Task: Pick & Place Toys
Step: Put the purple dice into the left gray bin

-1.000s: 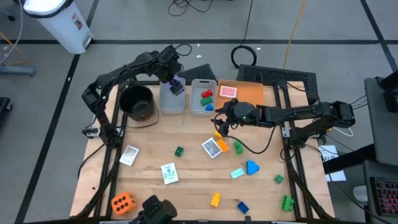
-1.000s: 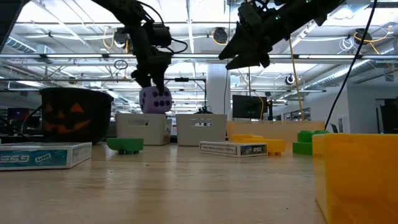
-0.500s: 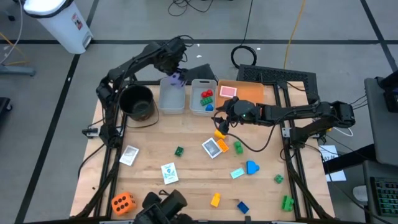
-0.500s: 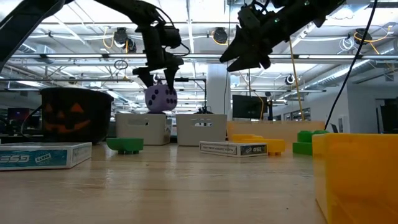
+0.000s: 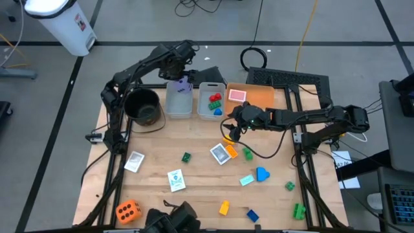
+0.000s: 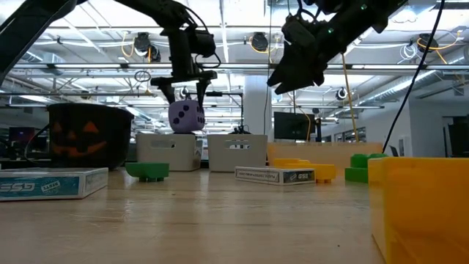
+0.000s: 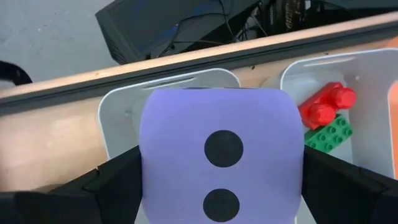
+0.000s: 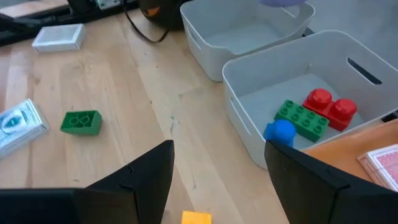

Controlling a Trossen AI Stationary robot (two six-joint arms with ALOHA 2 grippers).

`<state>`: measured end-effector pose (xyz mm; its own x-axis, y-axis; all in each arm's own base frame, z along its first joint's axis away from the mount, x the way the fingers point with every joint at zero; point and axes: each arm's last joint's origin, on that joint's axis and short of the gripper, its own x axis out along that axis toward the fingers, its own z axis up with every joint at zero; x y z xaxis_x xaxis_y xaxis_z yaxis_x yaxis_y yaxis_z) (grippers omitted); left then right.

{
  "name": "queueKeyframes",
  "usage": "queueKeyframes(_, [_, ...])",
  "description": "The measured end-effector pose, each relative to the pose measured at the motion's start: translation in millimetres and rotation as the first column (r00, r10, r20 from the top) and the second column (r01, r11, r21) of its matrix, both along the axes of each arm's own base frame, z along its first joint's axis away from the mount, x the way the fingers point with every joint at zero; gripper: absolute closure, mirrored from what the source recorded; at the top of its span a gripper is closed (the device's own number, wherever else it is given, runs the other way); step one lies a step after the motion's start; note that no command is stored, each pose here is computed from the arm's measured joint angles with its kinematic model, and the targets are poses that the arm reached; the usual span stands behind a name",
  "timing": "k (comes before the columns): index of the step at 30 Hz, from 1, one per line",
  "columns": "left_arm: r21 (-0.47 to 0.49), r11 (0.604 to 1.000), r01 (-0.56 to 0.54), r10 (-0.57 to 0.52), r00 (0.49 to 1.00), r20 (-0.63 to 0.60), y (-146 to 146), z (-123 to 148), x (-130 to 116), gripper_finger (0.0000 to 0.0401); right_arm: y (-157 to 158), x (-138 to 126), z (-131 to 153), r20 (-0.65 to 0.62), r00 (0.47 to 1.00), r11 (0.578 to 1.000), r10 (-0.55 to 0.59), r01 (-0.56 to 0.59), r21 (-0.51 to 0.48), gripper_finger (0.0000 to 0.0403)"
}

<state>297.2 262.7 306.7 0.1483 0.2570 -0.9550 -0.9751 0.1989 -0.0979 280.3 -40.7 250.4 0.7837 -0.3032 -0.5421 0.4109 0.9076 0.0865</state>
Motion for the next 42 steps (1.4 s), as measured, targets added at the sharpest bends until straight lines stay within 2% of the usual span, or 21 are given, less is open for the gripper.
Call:
queueKeyframes(7, [-0.002, 0.996, -0.087, 0.086, 0.996, -0.036, -7.1, -1.3, 1.1, 0.0041, -7.8, -5.4, -5.7, -0.067, 0.997, 0.999, -0.039, 0.041, 0.021, 0.0161])
queueKeyframes(13, [0.004, 0.987, -0.158, 0.158, 0.987, -0.018, -7.2, -2.3, 3.3, 0.0041, -11.6, -11.0, -11.4, -0.15, 0.988, 0.999, -0.042, 0.046, 0.017, 0.0161])
queueKeyframes(18, [-0.04, 0.977, -0.209, 0.208, 0.978, -0.026, -10.6, -12.1, 5.6, 0.0041, -14.6, -13.6, -13.6, -0.195, 0.981, 1.0, -0.026, 0.024, -0.013, 0.0161])
queueKeyframes(26, [-0.006, 0.967, -0.255, 0.255, 0.967, -0.029, -14.4, -12.5, 9.0, 0.0041, -13.3, -16.3, -12.4, -0.213, 0.972, 0.995, 0.098, -0.099, 0.007, 0.0161])
queueKeyframes(33, [-0.004, 0.964, -0.267, 0.267, 0.963, -0.036, -5.4, -14.4, 3.0, 0.0041, -13.3, -16.5, -11.4, -0.212, 0.972, 0.994, 0.102, -0.105, -0.002, 0.0161])
queueKeyframes(42, [-0.049, 0.976, -0.213, 0.209, 0.975, -0.07, 3.7, -32.9, 7.7, 0.0041, -13.6, -15.9, -10.7, -0.201, 0.975, 0.995, 0.095, -0.097, -0.003, 0.0161])
